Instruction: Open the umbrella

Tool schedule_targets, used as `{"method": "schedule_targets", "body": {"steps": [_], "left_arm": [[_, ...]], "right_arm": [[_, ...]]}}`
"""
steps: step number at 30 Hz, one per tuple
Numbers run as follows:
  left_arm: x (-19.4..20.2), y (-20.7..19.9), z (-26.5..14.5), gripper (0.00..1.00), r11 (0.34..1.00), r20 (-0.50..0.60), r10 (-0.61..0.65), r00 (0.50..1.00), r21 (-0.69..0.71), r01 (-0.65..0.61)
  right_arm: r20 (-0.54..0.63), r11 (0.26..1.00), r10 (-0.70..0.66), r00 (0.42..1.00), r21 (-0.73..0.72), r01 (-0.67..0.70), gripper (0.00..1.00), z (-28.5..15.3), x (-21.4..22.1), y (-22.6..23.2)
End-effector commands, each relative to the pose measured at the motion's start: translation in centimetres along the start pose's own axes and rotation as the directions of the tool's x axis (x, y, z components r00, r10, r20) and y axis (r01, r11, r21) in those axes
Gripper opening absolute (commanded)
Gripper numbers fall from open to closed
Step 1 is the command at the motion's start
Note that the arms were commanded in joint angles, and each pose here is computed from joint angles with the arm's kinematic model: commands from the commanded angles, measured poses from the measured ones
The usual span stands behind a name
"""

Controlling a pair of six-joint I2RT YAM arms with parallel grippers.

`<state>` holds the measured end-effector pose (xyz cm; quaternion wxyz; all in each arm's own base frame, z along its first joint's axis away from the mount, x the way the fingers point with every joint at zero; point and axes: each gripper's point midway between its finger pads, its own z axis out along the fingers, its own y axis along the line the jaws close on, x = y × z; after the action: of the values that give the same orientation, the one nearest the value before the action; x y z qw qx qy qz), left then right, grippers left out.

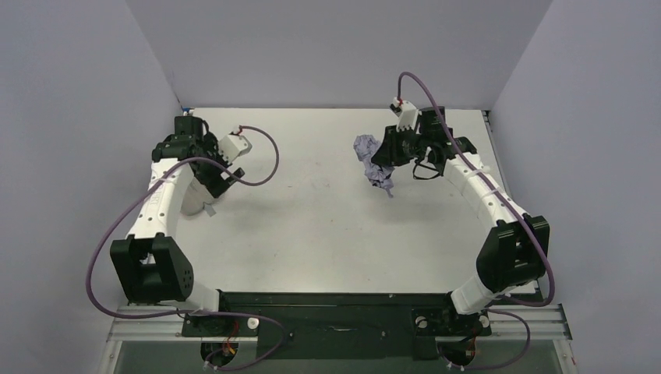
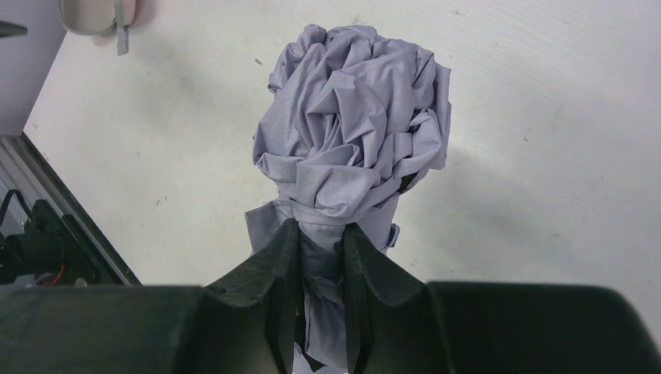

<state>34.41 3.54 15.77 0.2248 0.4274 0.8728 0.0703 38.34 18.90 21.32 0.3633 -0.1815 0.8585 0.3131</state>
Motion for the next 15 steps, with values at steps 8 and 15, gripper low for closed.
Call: {"method": "schedule_targets", "body": {"steps": [8, 15], "left_arm": [[-15.9, -0.7, -13.9, 0.97, 0.982, 0.75, -0.134, 0.648, 0.011, 0.19], [-21.2, -10.0, -19.6, 0.97, 0.967, 0.877, 0.19, 0.441, -0.088, -0.241]], "right_arm": [[0.26, 0.935, -0.209, 0.943, -0.229, 0.27, 0.0, -4.6, -7.5, 11.9], [0.237, 0.856, -0.168, 0.957, -0.446, 0.261, 0.0, -5.2, -6.7, 17.5]]}}
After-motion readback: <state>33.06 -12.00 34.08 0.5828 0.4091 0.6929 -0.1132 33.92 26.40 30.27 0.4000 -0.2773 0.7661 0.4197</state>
